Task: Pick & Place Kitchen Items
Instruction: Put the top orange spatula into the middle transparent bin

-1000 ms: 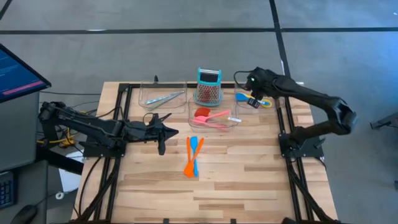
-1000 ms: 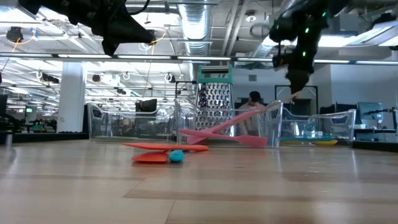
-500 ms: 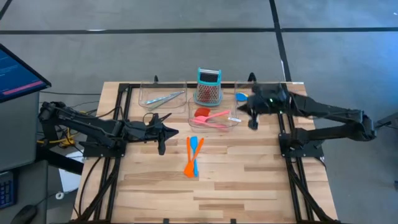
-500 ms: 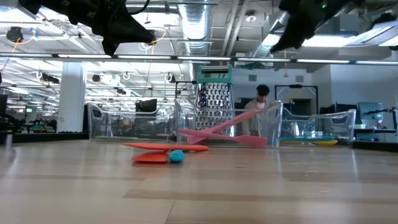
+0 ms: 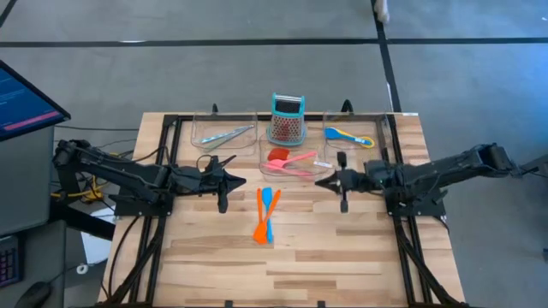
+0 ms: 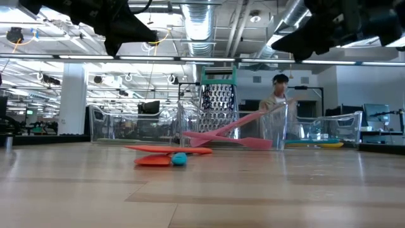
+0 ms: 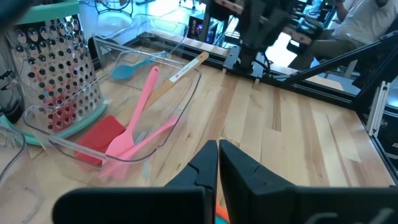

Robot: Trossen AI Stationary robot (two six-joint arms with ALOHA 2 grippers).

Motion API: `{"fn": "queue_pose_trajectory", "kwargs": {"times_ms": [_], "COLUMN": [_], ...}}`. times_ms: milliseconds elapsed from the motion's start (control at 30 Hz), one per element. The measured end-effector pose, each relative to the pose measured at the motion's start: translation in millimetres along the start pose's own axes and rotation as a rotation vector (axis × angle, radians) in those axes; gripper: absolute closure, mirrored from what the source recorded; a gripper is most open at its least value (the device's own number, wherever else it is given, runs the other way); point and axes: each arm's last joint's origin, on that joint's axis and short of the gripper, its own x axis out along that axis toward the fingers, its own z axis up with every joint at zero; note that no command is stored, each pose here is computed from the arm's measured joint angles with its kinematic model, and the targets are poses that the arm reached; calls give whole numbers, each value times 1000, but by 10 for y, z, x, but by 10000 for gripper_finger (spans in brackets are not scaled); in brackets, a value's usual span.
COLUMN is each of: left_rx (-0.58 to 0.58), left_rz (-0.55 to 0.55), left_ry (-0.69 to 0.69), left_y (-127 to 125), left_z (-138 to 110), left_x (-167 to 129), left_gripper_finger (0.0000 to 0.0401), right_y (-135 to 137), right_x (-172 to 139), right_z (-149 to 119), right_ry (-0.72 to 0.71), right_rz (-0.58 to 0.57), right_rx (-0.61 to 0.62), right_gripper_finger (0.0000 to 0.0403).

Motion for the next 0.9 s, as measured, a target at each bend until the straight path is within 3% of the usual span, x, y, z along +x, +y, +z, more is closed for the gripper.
{"fn": "queue_pose_trajectory", "kwargs": {"times_ms": [167, 367, 567, 900], "left_rx": [-3, -13, -195, -252], "left_rz": [-2, -6, -40, -97], "left_ry": [-6, -25, -104, -114], "left_y": [-2, -4, -30, -316], "left_z": [6, 27, 112, -51], "left_x": [0, 2, -3, 307], "left_gripper_finger": [397, 397, 397, 399], "right_y": [235, 451, 545, 631], "right_x": [38, 128, 166, 108], "right_z": [-137, -265, -355, -308], "right_ry": [-56, 11, 59, 28], "right_rz": [-11, -73, -58, -13], "right_rx": [4, -42, -69, -66], "right_gripper_finger": [402, 403, 403, 403]}}
